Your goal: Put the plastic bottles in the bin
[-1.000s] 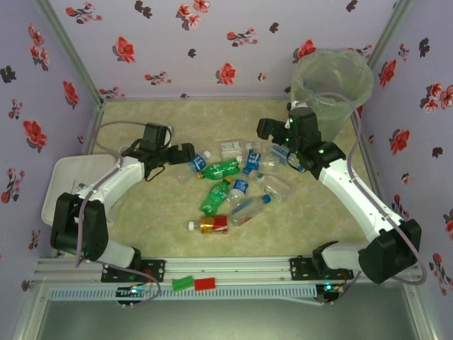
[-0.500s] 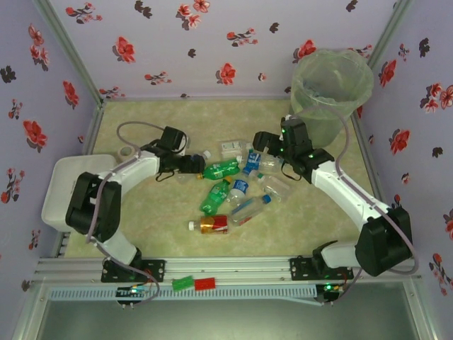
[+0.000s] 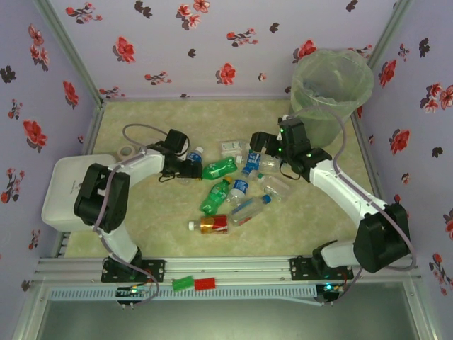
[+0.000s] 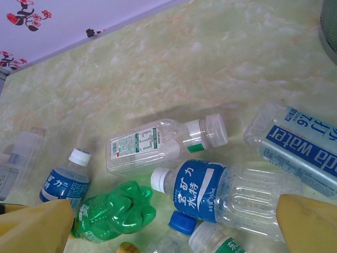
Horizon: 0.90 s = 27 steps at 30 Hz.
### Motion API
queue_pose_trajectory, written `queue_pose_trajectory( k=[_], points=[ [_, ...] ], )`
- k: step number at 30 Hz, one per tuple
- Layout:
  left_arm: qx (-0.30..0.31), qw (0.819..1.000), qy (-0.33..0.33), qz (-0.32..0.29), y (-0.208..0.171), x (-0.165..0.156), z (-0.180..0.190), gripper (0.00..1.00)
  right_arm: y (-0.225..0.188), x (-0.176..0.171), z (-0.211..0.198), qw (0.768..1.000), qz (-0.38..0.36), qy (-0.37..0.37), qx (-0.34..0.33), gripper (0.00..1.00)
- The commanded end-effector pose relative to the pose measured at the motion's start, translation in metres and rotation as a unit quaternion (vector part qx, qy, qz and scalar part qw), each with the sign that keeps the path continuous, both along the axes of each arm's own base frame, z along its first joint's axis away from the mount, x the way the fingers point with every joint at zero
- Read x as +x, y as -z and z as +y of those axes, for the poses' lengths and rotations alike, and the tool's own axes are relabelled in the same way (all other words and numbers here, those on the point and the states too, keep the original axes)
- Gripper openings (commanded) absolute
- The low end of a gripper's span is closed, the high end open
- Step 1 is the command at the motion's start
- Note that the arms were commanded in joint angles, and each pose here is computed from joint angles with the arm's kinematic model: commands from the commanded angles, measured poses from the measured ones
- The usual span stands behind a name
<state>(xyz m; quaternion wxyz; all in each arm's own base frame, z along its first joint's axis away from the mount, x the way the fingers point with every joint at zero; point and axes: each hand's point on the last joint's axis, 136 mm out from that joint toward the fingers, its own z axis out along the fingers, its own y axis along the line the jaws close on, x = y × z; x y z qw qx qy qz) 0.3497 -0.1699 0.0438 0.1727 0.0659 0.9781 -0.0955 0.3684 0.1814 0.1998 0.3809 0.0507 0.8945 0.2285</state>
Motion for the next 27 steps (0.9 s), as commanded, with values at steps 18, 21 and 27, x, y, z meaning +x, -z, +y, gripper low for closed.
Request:
queue_pose_trajectory(
  k=[18,21,27],
  points=[
    [0.018,0.999,0.001,-0.033,-0.013,0.003,0.008,0.49,-0.011,0.003,0.019,0.999,-0.004,-0.027,0.038,1.0],
    [0.005,0.998,-0.003,-0.059,-0.029,0.005,0.007,0.46,-0.016,0.002,0.023,0.998,-0.009,-0.037,0.051,1.0],
    [-0.064,0.99,0.002,-0.129,-0.078,0.004,-0.009,0.45,-0.026,0.006,0.04,0.992,-0.016,-0.05,0.111,1.0]
  ],
)
